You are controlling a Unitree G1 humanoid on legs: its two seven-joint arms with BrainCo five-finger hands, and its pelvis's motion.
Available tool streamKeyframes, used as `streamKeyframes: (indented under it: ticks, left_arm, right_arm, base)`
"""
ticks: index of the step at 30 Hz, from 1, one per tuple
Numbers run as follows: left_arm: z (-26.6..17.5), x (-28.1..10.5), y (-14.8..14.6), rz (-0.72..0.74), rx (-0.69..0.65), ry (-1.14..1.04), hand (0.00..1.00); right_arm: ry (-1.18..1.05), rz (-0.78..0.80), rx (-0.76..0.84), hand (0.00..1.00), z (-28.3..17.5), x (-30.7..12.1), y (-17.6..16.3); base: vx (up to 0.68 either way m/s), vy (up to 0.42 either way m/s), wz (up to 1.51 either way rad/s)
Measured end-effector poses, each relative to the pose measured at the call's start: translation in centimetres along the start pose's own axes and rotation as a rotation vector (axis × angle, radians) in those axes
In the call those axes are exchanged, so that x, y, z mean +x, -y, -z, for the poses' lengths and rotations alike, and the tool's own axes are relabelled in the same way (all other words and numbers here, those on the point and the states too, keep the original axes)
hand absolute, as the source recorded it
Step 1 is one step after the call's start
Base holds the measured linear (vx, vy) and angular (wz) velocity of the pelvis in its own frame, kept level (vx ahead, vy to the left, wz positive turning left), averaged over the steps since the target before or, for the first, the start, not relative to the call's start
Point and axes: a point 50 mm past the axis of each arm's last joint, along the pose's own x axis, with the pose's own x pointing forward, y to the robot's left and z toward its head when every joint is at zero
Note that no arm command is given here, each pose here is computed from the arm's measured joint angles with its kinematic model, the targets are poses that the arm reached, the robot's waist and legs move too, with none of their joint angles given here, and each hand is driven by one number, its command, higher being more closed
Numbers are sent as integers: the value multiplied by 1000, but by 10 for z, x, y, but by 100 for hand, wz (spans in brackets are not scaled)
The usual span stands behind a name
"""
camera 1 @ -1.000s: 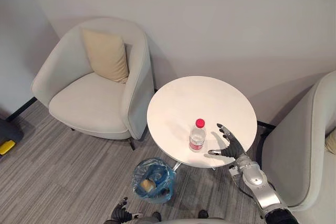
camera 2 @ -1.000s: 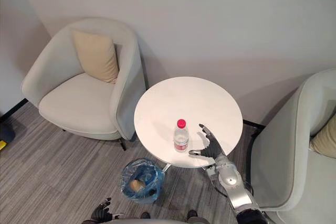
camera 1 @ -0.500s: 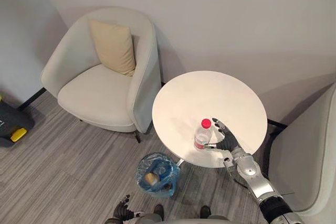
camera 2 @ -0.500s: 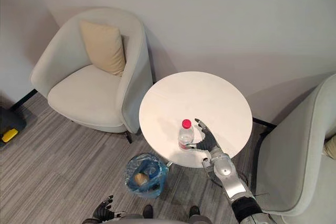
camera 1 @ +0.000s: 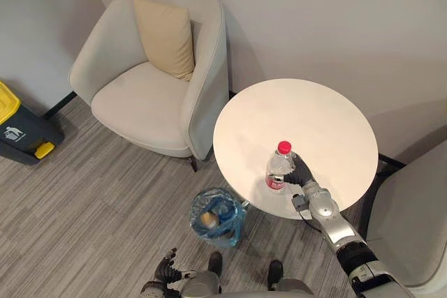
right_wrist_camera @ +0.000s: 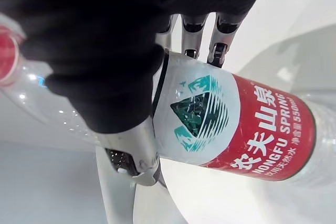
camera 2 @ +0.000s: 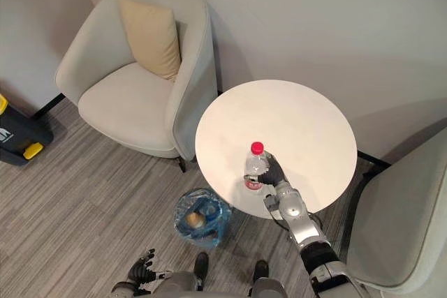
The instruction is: Gather rubbish on tea table into small bin, then transfer packed bag to large trash can.
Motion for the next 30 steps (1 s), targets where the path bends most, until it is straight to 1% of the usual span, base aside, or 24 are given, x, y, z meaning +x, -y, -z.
streamKeyframes:
  ticks: [5,12,20,23,30]
  left_arm:
    - [-4,2,0,-7,-1,12,0]
    - [-6,2,1,-6,-3,20,0]
    - [-6,2,1,-10,-8,20,0]
    - [-5,1,0,-13,-3,15,0]
    - [-3,1,-4,-19,8,8,0]
  right_arm:
    - [-26,-5,6,100,4,2,-1]
    - [-8,5,34,100,0,0,-1]
    - [189,61,90,100,-34,-28,7]
    - [231,66,68,100,-41,-35,7]
    - [293,87,83,100,-50,-53,9]
  base:
    - [3,-1,3]
    - [-8,-1,4]
    - [-14,3,-7]
    - [-41,3,-12]
    - [-23,2,-17]
